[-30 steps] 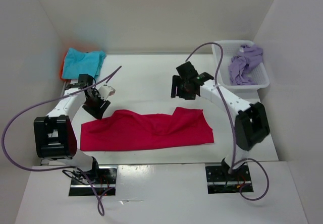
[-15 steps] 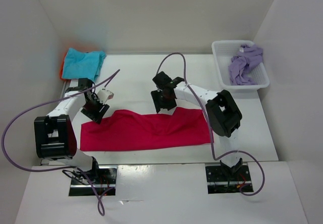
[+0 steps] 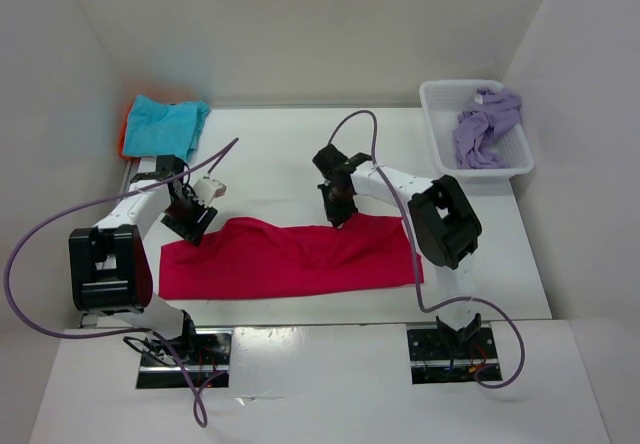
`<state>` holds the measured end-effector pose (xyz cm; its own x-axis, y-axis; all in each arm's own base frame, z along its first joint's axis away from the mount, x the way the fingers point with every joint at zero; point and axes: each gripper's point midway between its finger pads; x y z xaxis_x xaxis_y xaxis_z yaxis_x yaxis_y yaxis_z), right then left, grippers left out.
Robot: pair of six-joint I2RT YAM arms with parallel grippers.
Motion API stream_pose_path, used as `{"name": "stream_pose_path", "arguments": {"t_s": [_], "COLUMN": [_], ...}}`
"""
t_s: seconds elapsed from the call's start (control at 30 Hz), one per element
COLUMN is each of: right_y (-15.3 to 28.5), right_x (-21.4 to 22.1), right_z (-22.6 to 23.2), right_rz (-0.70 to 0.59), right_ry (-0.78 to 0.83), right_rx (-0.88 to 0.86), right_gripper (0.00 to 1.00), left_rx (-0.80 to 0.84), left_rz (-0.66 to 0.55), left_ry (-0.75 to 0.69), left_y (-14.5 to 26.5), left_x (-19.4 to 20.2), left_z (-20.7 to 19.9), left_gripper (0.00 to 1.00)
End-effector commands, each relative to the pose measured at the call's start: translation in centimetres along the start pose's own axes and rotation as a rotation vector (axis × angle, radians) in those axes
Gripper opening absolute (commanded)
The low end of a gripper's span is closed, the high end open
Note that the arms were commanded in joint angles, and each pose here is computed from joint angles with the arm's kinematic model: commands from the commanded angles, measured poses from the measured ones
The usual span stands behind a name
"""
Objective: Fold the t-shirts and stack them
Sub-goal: Grap the side of the flattened tshirt furthest away from the robot with both arms
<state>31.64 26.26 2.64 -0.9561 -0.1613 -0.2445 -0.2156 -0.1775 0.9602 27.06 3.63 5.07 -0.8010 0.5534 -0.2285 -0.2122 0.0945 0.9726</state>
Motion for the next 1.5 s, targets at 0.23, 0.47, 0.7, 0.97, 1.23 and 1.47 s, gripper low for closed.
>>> {"name": "stream_pose_path", "arguments": {"t_s": [0.23,0.47,0.7,0.97,1.23,1.47], "right_y": [7.3,7.2,4.8,1.8,5.4,7.9], "right_x": [-0.7,-1.5,-5.6,-1.9,-1.7,3.6], "right_z": [1.7,-3.3,-5.6,-4.1,-3.8,-3.5], "right_rz": [-0.131,-0.182,-0.181,-0.031,-0.093,-0.027], "right_ry": [-0.031,-0.118,-0.156,-0.117,-0.138,-0.207], "right_rx": [-0.123,0.058,0.101,-0.013,-0.044,-0.110], "right_gripper": [0.00,0.61,0.77,0.58,0.11,0.00], "left_rx": [0.024,0.043,0.052,0.059,0.064,0.064], "left_rz": [-0.006,0.003,-0.001,0.008,0.013,0.013], "left_ry": [0.029,0.032,0.033,0.034,0.026,0.026], "left_y": [-0.3,-0.8,-0.6,-0.7,-1.0,-1.0], "left_x": [0.1,0.4,0.3,0.8,0.7,0.7], "left_z": [-0.5,-0.9,-1.0,-1.4,-1.3,-1.3], "left_gripper": [0.67,0.67,0.67,0.67,0.67,0.67]}}
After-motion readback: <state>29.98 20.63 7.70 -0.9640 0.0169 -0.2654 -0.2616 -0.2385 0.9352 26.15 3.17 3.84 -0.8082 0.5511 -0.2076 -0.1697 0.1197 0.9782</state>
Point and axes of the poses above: each gripper's point midway between its finger pads, its own y axis back along the fingers, its own z axis along the line the jaws close on, x = y × z, and after that the axes turned 2 degrees about -y, right-handed
